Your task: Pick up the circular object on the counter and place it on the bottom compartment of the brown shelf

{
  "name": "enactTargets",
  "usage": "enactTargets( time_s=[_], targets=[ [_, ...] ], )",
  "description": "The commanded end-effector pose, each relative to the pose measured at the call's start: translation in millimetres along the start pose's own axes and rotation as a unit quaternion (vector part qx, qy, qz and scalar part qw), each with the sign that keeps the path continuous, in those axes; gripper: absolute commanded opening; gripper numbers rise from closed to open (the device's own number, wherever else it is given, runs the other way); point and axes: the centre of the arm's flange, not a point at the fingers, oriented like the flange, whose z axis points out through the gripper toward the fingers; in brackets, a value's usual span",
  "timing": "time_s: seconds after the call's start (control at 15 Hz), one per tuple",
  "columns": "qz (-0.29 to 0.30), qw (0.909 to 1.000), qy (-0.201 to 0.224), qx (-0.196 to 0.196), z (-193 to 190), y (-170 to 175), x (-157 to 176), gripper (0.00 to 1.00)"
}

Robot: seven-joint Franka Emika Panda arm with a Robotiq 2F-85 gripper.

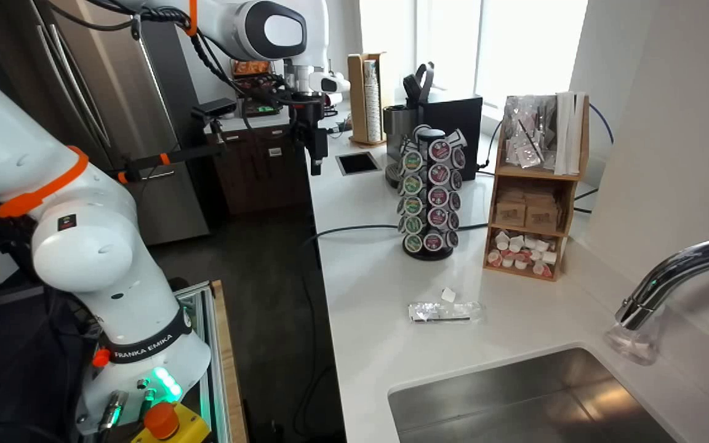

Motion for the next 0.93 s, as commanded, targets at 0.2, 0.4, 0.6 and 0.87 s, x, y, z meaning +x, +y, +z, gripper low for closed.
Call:
enactTargets(
  time_s=[0.2,0.4,0.6,0.87],
  targets=[
    [0.009,0.9992,0.037,-0.01,10,40,20,1.0],
    [-0.045,0.9979,-0.013,-0.044,22,78,21,1.0],
    [-0.125,0.9904,-0.032,-0.05,36,115,26,1.0],
    [-0.222,0.9738,-0.002,-0.05,57,160,46,1.0]
  ],
)
